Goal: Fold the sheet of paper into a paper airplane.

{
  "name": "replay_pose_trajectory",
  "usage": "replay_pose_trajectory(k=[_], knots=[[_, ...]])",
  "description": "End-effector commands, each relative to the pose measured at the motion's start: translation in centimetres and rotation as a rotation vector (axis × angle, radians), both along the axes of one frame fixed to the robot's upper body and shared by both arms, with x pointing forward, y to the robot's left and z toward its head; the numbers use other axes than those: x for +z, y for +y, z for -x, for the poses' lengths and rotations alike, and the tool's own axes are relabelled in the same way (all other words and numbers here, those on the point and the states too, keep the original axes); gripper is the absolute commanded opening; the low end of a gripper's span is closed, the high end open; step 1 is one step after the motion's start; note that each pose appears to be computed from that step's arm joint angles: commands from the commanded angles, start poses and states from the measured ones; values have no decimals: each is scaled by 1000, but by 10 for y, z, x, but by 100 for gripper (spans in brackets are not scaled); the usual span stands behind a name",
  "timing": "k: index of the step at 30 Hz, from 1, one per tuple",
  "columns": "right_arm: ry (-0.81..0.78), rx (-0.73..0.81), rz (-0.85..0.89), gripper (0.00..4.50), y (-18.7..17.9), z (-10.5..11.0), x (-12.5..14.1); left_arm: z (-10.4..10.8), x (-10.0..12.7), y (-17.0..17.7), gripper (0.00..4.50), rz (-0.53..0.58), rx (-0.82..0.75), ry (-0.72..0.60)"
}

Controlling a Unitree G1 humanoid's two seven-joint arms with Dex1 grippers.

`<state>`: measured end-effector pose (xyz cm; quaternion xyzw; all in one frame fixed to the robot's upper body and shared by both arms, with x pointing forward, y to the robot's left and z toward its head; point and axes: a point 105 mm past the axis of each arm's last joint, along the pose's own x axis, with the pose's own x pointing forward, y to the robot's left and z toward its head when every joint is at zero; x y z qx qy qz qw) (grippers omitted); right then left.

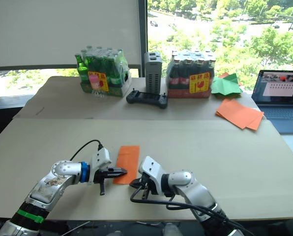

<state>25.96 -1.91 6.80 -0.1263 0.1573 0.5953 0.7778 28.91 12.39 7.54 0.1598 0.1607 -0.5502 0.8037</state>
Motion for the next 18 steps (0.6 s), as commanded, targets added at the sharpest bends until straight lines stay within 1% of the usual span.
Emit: replay_pose_trajectory(k=[1,2,5,6,7,9,11,13,15,18], knots=[[4,-33,-23,5,-3,-6,3,-3,6,0,0,-9,-9,-27],[-9,-38,-45,5,-4,-9,8,-4,8,0,0,-6,-7,-34],[-74,-36,-172,5,-7,-11,46,-9,25,7,0,24,29,-72],[-84,-38,-197,5,-9,-11,55,-10,30,10,0,32,43,-85],[-87,-41,-208,5,-11,-11,59,-11,32,11,0,35,52,-92],[-105,-39,-223,5,-14,-10,70,-15,51,20,0,78,98,-116],[-114,-44,-223,5,-16,-10,74,-17,61,27,0,99,131,-133],[-122,-58,-212,5,-18,-11,74,-18,63,36,0,84,157,-139],[-124,-75,-209,5,-20,-12,74,-19,60,42,0,58,177,-139],[-127,-97,-208,5,-23,-14,74,-18,46,40,0,29,164,-120]])
